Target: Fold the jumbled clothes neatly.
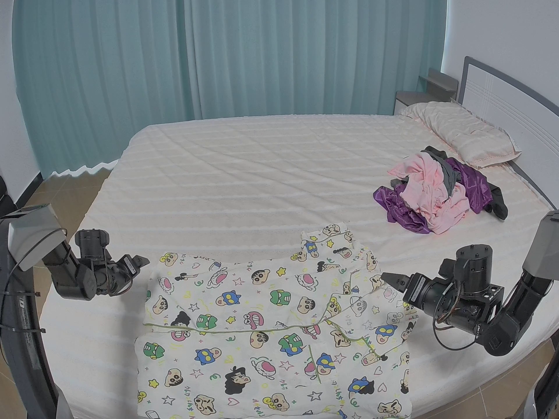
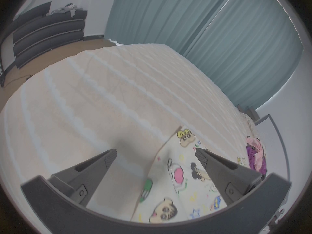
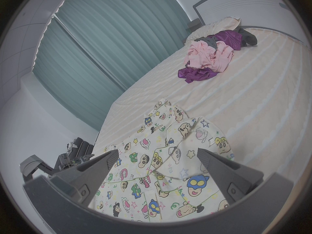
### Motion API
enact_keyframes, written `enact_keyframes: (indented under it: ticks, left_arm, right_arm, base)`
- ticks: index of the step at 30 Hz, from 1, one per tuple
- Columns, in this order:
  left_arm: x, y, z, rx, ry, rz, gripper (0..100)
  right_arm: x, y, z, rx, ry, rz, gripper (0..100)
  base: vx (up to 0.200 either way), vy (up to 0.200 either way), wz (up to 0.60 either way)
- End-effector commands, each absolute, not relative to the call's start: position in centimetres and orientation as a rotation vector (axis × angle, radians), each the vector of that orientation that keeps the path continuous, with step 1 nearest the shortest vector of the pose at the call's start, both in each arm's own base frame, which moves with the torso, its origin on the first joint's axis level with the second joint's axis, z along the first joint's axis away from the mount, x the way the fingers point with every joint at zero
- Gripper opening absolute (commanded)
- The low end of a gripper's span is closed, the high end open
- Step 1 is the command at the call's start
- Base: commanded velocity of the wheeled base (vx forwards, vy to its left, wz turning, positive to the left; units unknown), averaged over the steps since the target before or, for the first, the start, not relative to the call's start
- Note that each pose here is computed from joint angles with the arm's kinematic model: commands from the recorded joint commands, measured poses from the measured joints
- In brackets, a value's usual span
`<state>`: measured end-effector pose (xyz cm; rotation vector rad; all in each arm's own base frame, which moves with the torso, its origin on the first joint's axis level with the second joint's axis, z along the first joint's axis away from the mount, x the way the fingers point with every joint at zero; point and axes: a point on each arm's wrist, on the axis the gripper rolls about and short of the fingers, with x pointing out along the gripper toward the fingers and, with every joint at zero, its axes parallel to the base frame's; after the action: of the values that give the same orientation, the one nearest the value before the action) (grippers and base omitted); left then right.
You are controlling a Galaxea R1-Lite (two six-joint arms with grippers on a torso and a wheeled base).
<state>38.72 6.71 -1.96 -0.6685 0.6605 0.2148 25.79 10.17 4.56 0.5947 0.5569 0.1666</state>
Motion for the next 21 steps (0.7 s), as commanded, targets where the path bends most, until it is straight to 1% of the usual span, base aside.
enact_keyframes:
  ticks: [1, 2, 3, 9, 13, 14, 17, 21]
  left_arm:
    - [31.5, 5.9, 2.7, -0.771, 0.680, 0.145, 100]
    - [31.1, 5.8, 2.8, -0.775, 0.683, 0.141, 100]
    - [28.6, 5.0, 3.2, -0.812, 0.702, 0.135, 100]
    - [22.5, 2.4, 3.1, -0.846, 0.789, 0.117, 100]
    - [21.2, 1.7, 3.2, -0.844, 0.810, 0.101, 100]
    - [20.7, 1.4, 3.3, -0.868, 0.816, 0.103, 100]
    - [20.5, 1.3, 3.4, -0.906, 0.818, 0.104, 100]
    - [19.8, 1.1, 3.1, -0.937, 0.863, 0.062, 100]
  right_arm:
    - [24.9, 9.3, 4.5, 0.563, 0.566, 0.145, 100]
    - [24.8, 9.2, 4.4, 0.562, 0.570, 0.142, 100]
    - [23.8, 8.8, 4.3, 0.558, 0.590, 0.134, 100]
    - [21.0, 7.9, 3.2, 0.548, 0.654, 0.112, 100]
    - [20.2, 7.7, 2.9, 0.579, 0.663, 0.113, 100]
    - [20.2, 7.7, 2.4, 0.588, 0.666, 0.098, 100]
    - [20.4, 7.8, 1.9, 0.583, 0.652, 0.085, 100]
    - [20.5, 8.1, 0.8, 0.568, 0.669, 0.079, 100]
  base:
    - [0.000, 0.000, 0.00]
    - [0.000, 0.000, 0.00]
    - [0.000, 0.000, 0.00]
    - [0.000, 0.000, 0.00]
    - [-0.200, 0.000, 0.00]
    - [-0.200, 0.000, 0.00]
    - [-0.200, 0.000, 0.00]
    - [-0.200, 0.000, 0.00]
